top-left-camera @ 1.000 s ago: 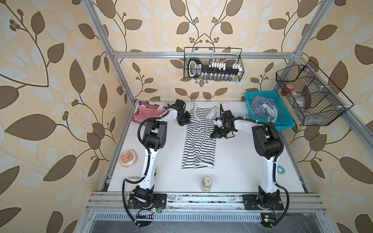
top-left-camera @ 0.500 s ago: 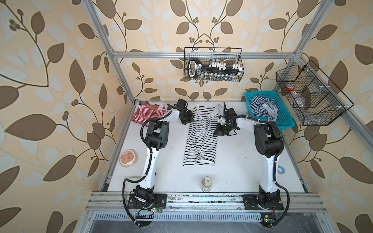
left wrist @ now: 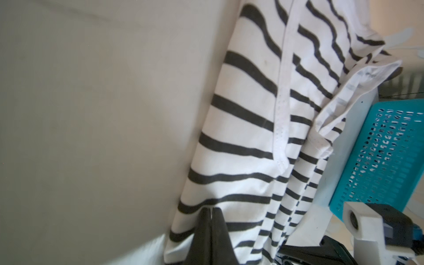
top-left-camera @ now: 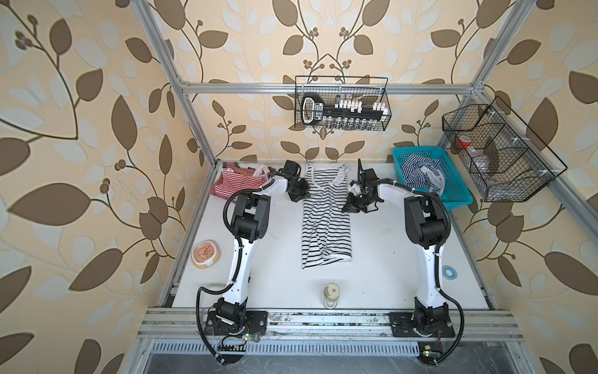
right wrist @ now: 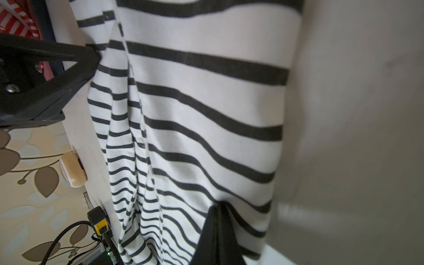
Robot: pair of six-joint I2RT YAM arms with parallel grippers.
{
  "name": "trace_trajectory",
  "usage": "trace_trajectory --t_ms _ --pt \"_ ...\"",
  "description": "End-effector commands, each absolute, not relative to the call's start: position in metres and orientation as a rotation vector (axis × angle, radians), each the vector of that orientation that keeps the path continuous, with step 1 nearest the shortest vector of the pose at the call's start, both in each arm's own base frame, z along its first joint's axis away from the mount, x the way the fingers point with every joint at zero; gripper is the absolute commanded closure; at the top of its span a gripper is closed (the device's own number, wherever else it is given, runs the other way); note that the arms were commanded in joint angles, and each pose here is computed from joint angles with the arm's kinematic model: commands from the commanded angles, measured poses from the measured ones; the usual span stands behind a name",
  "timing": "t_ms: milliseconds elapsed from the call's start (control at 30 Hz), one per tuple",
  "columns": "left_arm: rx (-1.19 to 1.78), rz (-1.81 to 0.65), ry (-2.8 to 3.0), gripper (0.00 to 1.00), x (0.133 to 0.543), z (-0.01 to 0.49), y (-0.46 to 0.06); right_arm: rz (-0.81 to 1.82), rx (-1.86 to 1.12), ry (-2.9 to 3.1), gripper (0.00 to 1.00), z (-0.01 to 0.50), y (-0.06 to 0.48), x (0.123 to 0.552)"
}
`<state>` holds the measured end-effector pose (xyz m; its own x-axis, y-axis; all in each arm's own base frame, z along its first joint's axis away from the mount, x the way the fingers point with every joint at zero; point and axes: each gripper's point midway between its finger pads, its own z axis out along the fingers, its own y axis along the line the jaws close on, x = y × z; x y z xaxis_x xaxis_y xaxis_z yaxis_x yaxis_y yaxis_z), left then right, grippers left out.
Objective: Fold and stack tank tops
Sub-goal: Rotate the tank top at the center of the table, then fold the tank top at the top-center of the table.
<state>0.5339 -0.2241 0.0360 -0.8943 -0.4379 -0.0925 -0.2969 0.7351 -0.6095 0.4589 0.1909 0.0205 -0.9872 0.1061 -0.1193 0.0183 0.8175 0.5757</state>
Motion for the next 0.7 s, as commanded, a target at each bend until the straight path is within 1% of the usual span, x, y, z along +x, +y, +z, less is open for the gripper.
trace_trajectory --t_ms 0,100,167,233,300,400,500,633,667 --pt "-0.547 -0.816 2.650 0.93 0.527 0.095 -0.214 0.866 0.055 2.803 0.94 0.047 0.183 0.452" --pt "-0.486 -0.764 2.576 0.83 0.526 0.143 -0.205 0.884 0.015 2.726 0.90 0.084 0.184 0.441" --pt "-0.437 -0.713 2.553 0.79 0.519 0.171 -0.197 0.877 -0.011 2.698 0.87 0.102 0.183 0.429" --pt "-0.398 -0.657 2.548 0.75 0.503 0.194 -0.186 0.866 -0.029 2.691 0.85 0.113 0.180 0.411" --pt "-0.374 -0.600 2.574 0.73 0.480 0.204 -0.175 0.858 -0.041 2.699 0.83 0.118 0.178 0.389" --pt "-0.362 -0.554 2.656 0.69 0.435 0.199 -0.162 0.829 -0.045 2.759 0.81 0.105 0.171 0.349" --pt "-0.371 -0.594 2.755 0.66 0.384 0.176 -0.159 0.792 -0.043 2.819 0.78 0.087 0.164 0.312" --pt "-0.333 -0.620 2.843 0.56 0.327 0.146 -0.161 0.806 -0.060 2.846 0.74 0.073 0.164 0.276" --pt "-0.327 -0.628 2.866 0.54 0.315 0.138 -0.161 0.810 -0.062 2.847 0.72 0.070 0.166 0.271"
